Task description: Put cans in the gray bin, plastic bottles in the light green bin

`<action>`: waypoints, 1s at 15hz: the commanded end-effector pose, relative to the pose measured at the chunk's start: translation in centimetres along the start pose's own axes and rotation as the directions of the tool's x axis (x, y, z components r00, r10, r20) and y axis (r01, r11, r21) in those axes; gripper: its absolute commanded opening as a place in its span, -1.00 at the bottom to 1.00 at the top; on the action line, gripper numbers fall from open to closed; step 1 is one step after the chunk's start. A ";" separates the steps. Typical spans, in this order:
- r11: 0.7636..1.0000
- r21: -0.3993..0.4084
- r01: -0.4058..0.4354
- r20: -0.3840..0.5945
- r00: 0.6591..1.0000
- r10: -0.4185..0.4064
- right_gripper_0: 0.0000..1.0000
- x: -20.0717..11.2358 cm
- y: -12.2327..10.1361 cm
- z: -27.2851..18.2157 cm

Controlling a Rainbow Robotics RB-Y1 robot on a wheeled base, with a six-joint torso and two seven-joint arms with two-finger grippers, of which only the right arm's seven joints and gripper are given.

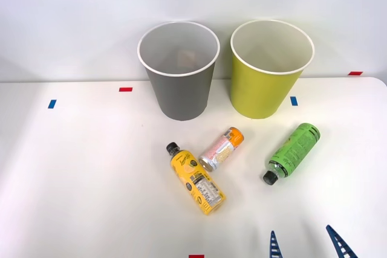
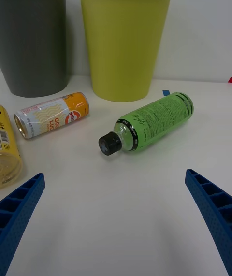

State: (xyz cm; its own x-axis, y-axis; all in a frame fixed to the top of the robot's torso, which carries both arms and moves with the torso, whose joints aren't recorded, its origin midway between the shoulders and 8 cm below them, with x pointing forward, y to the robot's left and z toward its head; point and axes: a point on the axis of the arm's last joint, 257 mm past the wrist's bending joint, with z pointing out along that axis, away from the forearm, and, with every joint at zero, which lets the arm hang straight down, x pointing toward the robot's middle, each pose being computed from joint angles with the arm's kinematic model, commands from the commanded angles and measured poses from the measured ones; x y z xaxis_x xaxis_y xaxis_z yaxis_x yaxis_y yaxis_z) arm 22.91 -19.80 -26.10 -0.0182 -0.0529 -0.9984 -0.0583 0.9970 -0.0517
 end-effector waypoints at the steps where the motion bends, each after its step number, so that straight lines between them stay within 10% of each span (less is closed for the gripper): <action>1: 1.000 0.001 0.000 0.000 1.000 0.000 1.00 0.0 0.0 0.0; 15: 1.000 0.001 0.000 0.000 1.000 0.000 1.00 0.0 0.0 0.0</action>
State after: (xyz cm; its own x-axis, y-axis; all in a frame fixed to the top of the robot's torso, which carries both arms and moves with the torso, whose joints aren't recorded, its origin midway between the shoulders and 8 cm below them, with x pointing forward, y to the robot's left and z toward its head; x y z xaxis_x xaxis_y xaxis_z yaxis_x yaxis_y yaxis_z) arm 22.91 -19.82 -26.10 -0.0183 -0.0527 -0.9984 -0.0578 0.9970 -0.0516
